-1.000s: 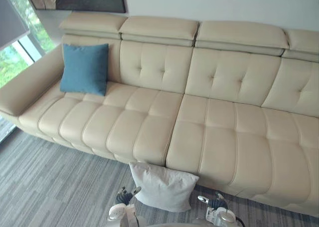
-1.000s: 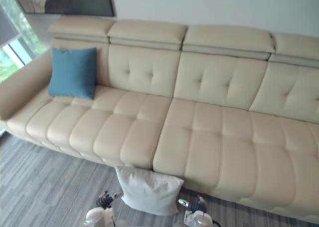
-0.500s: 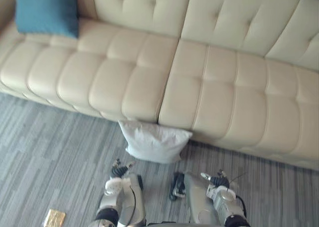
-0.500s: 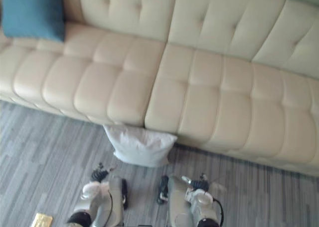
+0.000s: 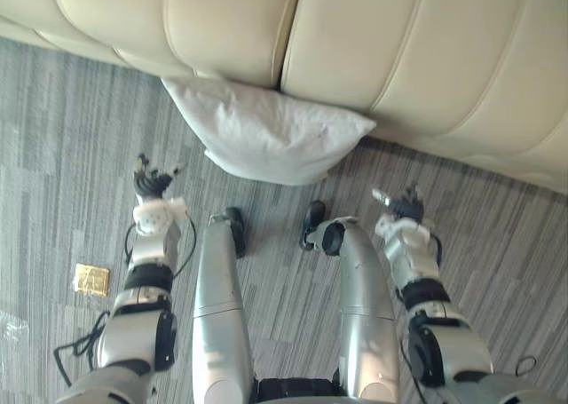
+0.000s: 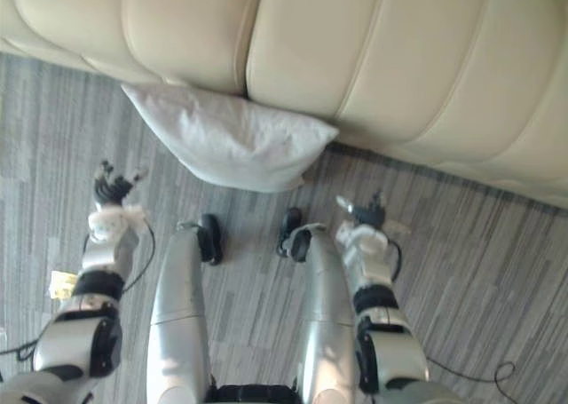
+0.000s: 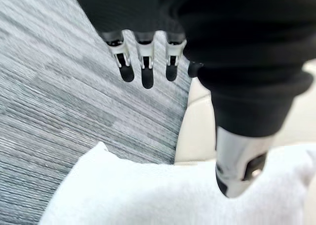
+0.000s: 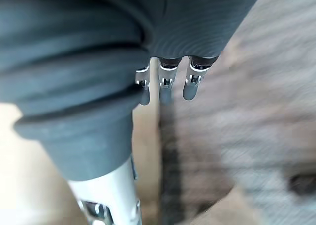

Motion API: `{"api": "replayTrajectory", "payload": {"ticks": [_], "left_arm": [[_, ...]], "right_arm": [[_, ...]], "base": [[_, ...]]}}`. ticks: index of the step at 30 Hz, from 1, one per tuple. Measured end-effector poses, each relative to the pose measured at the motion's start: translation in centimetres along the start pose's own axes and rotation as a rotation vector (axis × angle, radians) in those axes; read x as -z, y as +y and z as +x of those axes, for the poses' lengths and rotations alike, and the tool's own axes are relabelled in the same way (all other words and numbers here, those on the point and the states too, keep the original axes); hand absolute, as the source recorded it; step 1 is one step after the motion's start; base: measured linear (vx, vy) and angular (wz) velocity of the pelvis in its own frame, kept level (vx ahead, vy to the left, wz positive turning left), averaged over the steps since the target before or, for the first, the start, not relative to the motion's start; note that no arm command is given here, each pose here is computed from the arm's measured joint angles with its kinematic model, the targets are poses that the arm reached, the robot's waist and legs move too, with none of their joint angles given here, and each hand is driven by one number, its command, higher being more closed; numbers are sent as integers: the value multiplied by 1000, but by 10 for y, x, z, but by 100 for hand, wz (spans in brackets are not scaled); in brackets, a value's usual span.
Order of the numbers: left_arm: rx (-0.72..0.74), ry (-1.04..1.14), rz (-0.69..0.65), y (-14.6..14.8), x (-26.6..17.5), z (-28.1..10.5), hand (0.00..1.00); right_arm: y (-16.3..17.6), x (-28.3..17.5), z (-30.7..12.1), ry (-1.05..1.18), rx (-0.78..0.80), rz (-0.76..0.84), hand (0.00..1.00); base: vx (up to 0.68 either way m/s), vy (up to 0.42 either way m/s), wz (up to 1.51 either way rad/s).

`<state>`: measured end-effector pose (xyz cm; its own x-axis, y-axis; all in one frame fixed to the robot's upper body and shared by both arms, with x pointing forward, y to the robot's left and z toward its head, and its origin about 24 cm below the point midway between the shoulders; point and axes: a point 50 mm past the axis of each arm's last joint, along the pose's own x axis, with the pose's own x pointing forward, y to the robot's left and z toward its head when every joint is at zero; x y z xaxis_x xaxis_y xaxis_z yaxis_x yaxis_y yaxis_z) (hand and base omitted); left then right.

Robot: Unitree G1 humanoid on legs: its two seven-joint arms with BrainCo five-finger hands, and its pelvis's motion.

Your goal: Pick up cushions and gather them together orderly.

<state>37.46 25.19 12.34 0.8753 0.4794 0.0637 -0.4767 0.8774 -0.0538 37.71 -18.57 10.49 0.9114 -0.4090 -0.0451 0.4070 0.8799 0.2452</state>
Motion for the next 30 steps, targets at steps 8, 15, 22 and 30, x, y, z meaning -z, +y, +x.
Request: {"api": "replayTrajectory", "payload": {"ticks": [8,15,22,30], "left_arm": [[121,-202,-22,-61,-70,3,100],[95,-265,-15,-75,-89,0,100],[131,-359,-13,-85,-103,-12,100],[253,-321,-176,-96,-49,-71,100]], "right_arm": [[70,-59,-4,-123,-94,165,100],[90,-63,-15,-122,-144,252,100],[82,-54,-26,-155,-173,260,100],[39,-36,-65,-261,-144,286,100]], "base": [[-67,-8,12],[-55,7,5],[-22,8,2],[-19,2,-8]]}}
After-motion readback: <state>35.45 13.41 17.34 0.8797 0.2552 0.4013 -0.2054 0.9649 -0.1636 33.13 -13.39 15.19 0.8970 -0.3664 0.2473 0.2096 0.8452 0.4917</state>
